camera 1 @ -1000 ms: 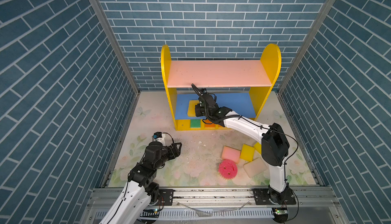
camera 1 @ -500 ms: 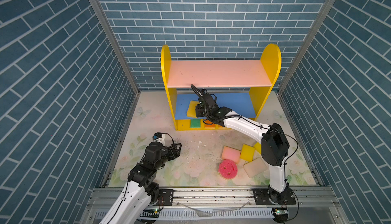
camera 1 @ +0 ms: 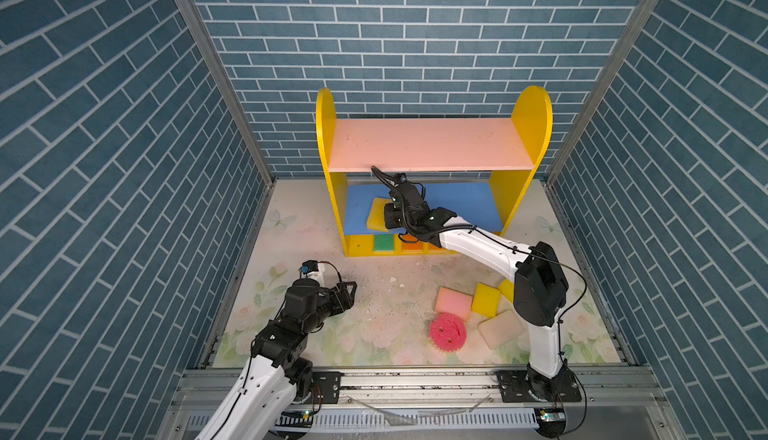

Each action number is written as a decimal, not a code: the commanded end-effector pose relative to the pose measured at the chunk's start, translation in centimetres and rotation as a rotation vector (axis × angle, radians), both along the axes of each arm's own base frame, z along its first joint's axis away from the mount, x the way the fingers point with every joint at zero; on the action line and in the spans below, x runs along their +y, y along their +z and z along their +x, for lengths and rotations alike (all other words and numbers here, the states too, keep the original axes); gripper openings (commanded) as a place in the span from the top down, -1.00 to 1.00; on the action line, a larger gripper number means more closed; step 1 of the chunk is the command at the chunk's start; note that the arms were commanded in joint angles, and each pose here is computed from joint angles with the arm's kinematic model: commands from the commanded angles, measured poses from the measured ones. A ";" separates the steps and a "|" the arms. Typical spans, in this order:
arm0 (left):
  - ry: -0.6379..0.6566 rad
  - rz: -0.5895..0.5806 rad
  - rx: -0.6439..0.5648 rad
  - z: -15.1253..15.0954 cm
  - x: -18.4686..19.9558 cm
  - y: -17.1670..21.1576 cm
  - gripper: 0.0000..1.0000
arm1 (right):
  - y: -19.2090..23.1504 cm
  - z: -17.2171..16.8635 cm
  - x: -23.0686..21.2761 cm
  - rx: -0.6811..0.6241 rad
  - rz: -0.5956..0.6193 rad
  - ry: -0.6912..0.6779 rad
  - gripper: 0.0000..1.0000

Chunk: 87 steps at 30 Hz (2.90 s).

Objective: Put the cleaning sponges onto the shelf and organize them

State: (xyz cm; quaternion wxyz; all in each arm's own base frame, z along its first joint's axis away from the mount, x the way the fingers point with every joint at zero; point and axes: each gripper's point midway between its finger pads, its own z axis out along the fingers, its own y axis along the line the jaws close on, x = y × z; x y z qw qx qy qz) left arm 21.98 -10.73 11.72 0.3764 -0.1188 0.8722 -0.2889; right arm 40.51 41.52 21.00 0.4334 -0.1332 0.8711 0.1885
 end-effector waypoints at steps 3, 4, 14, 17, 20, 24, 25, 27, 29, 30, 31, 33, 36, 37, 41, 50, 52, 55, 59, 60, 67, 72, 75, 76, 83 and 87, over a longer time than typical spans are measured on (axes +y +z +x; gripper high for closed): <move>0.001 0.014 0.001 -0.1 0.2 -0.2 -0.55 | 3.8 0.5 -0.3 -0.051 0.049 -0.018 0.14; 0.002 0.014 -0.001 0.0 0.2 -0.2 -0.55 | 4.1 0.4 -0.4 -0.053 0.053 -0.018 0.13; 0.003 0.008 0.004 0.0 0.1 -0.4 -0.56 | 5.4 -1.4 -1.9 -0.062 0.094 -0.039 0.07; 0.001 0.008 0.006 0.0 0.1 -0.5 -0.55 | 5.4 -1.9 -2.0 -0.053 0.098 -0.036 0.07; -0.002 0.010 0.016 -0.1 0.1 -0.8 -0.55 | 5.0 -2.4 -2.0 -0.043 0.099 -0.030 0.07; -0.002 0.013 0.022 -0.2 0.1 -0.8 -0.55 | 4.0 -3.0 -1.4 -0.015 0.108 -0.019 0.07; 0.002 0.019 0.028 -0.3 0.2 -0.8 -0.55 | 3.7 -3.2 -1.2 -0.010 0.109 -0.017 0.07; -0.008 0.033 0.026 -0.4 0.2 -0.4 -0.55 | 3.0 -3.4 -0.7 0.005 0.104 -0.007 0.08; -0.016 0.054 0.022 -0.5 0.4 -0.1 -0.55 | 2.7 -3.6 -0.2 0.010 0.101 0.004 0.20; -0.013 0.066 0.024 -0.5 0.6 -0.1 -0.56 | 2.6 -3.9 0.0 0.010 0.102 0.010 0.30; -0.009 0.071 0.026 -0.5 0.7 -0.2 -0.56 | 2.5 -4.1 0.2 0.012 0.107 0.015 0.42; -0.011 0.062 0.025 -0.5 0.5 -0.2 -0.55 | 2.3 -4.6 0.5 0.019 0.115 0.020 0.57; -0.013 0.043 0.023 -0.5 0.3 -0.4 -0.53 | 2.3 -5.6 0.9 0.010 0.121 0.028 0.64; -0.007 0.038 0.024 -0.5 0.3 -0.6 -0.53 | 2.3 -5.8 1.0 0.009 0.124 0.026 0.67; -0.013 0.030 0.024 -0.5 0.2 -0.7 -0.53 | 1.4 -6.5 1.3 0.041 0.163 0.019 0.77; -0.014 0.018 0.028 -0.6 0.1 -0.8 -0.53 | -0.9 -6.9 0.6 0.079 0.143 -0.022 1.00; -0.009 0.020 0.030 -0.7 0.2 -0.9 -0.54 | -0.8 -6.7 0.4 0.070 0.133 -0.033 1.00; -0.010 0.007 0.035 -0.9 0.1 -1.0 -0.53 | -0.5 -6.3 -0.1 0.053 0.121 -0.053 1.00; -0.010 0.012 0.040 -1.0 0.2 -1.0 -0.54 | 0.0 -5.5 -0.6 0.029 0.115 -0.071 1.00; -0.010 0.012 0.038 -1.0 0.2 -1.0 -0.54 | 0.1 -5.3 -0.7 0.028 0.116 -0.073 1.00; -0.001 0.014 0.040 -1.3 0.5 -1.3 -0.54 | 0.4 -5.7 0.2 0.038 0.107 -0.045 1.00; -0.004 0.014 0.040 -1.2 0.4 -1.3 -0.54 | 0.0 -6.5 0.5 0.057 0.104 -0.030 1.00; -0.012 0.022 0.035 -1.0 0.3 -1.1 -0.54 | -0.2 -6.6 0.5 0.056 0.092 -0.033 1.00; -0.013 0.025 0.034 -1.0 0.3 -1.0 -0.54 | -0.4 -6.3 0.3 0.056 0.086 -0.041 1.00; -0.016 0.025 0.039 -1.1 0.3 -1.0 -0.54 | -0.1 -5.4 0.3 0.036 0.074 -0.051 1.00; -0.011 0.023 0.038 -1.2 0.4 -1.1 -0.54 | 0.2 -4.7 -0.3 0.033 0.078 -0.062 1.00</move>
